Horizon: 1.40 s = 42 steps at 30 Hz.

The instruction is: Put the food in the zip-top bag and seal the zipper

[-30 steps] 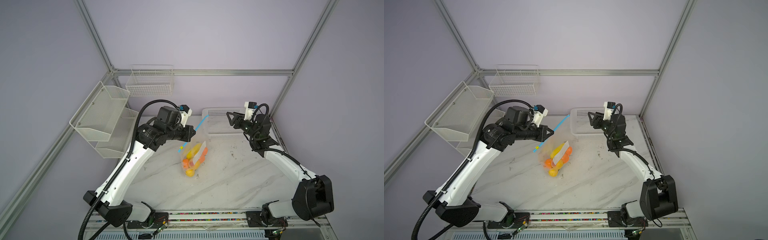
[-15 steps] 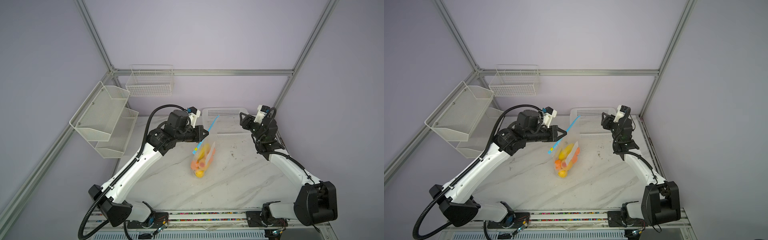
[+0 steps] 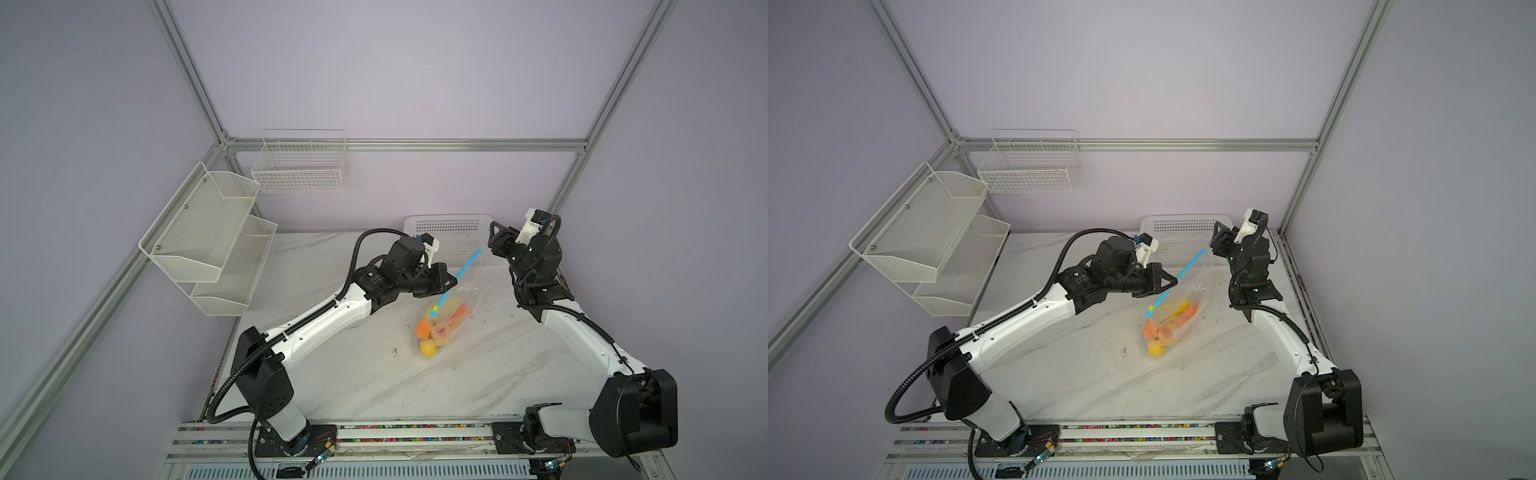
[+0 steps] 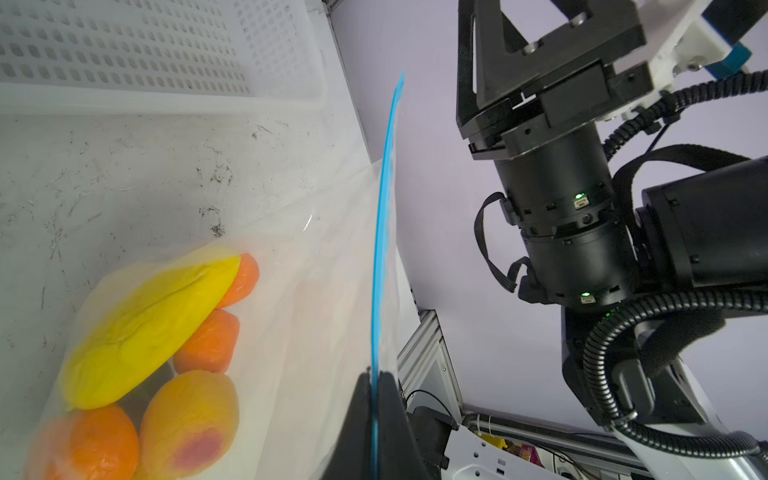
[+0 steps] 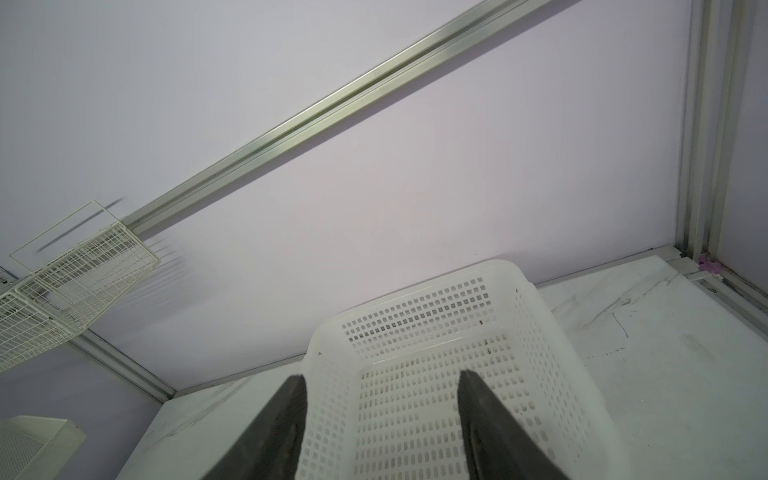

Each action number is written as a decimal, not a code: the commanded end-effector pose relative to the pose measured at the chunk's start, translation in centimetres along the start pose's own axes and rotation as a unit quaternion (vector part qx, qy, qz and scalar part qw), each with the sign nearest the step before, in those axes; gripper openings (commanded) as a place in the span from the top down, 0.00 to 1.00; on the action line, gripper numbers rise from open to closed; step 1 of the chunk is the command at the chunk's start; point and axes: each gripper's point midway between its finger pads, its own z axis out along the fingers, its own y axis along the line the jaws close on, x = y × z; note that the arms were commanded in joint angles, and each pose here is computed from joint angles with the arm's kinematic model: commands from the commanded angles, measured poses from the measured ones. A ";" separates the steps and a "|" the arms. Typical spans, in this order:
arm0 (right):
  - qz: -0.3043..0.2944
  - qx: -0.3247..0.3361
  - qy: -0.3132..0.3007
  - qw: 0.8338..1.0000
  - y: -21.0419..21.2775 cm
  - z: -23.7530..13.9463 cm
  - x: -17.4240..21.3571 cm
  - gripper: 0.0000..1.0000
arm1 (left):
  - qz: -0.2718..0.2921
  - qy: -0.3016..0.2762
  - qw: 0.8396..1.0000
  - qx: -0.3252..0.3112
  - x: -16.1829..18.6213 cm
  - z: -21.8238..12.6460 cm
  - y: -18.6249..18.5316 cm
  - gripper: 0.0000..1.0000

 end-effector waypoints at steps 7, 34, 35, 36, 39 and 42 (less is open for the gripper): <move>-0.006 -0.024 0.022 0.999 0.4 1.2 1.5 0.40 | -0.009 -0.167 0.986 -0.021 -3.6 -8.9 2.4 0.95; -0.049 -0.208 0.198 0.957 11.9 -2.1 16.9 0.45 | -0.103 -0.224 0.909 -0.337 3.5 -19.6 27.1 0.95; -0.051 -0.218 0.200 0.954 12.5 -2.5 17.4 0.45 | -0.106 -0.226 0.905 -0.344 3.8 -19.8 27.8 0.94; -0.054 -0.226 0.204 0.951 13.0 -2.8 17.9 0.46 | -0.112 -0.228 0.901 -0.351 4.1 -20.0 28.4 0.94; -0.067 -0.247 0.218 0.942 14.3 -3.7 19.7 0.46 | -0.125 -0.237 0.891 -0.367 4.8 -20.5 30.0 0.93; -0.082 -0.261 0.237 0.932 15.1 -4.6 21.5 0.47 | -0.143 -0.239 0.875 -0.395 5.8 -21.3 31.7 0.91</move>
